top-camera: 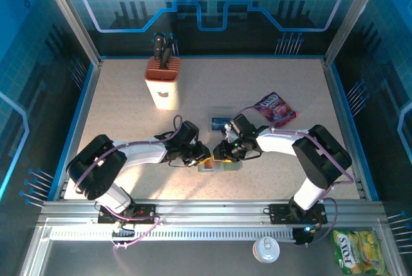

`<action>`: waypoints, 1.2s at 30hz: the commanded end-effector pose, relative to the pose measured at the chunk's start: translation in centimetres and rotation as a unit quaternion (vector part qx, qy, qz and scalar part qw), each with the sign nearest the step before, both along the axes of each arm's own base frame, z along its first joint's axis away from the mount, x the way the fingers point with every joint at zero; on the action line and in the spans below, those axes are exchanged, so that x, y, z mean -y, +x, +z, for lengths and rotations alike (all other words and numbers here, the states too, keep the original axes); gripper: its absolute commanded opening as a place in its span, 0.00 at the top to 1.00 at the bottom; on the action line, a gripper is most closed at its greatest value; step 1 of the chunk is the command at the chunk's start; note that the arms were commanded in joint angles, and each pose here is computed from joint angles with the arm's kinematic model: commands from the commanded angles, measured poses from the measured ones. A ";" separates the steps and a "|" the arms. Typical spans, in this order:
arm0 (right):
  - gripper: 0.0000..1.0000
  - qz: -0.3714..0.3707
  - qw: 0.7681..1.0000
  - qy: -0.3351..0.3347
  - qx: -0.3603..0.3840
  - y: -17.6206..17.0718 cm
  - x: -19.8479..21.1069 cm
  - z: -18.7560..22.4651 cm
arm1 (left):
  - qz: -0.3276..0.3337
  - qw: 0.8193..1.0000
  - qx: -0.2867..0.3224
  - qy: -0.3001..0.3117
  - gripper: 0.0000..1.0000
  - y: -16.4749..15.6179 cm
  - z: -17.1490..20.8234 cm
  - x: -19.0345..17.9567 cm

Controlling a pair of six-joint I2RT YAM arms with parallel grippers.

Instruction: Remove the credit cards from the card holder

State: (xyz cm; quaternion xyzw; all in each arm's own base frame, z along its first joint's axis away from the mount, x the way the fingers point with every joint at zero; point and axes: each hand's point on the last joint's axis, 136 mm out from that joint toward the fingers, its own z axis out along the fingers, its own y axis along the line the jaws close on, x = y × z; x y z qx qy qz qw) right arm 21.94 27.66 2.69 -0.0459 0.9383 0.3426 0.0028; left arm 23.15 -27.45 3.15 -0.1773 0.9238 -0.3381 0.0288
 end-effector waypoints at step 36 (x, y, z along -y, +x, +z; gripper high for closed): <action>0.61 -0.011 0.999 0.010 0.043 0.6 1.2 4.2 | -0.014 0.999 0.007 -0.028 0.86 1.1 1.9 2.0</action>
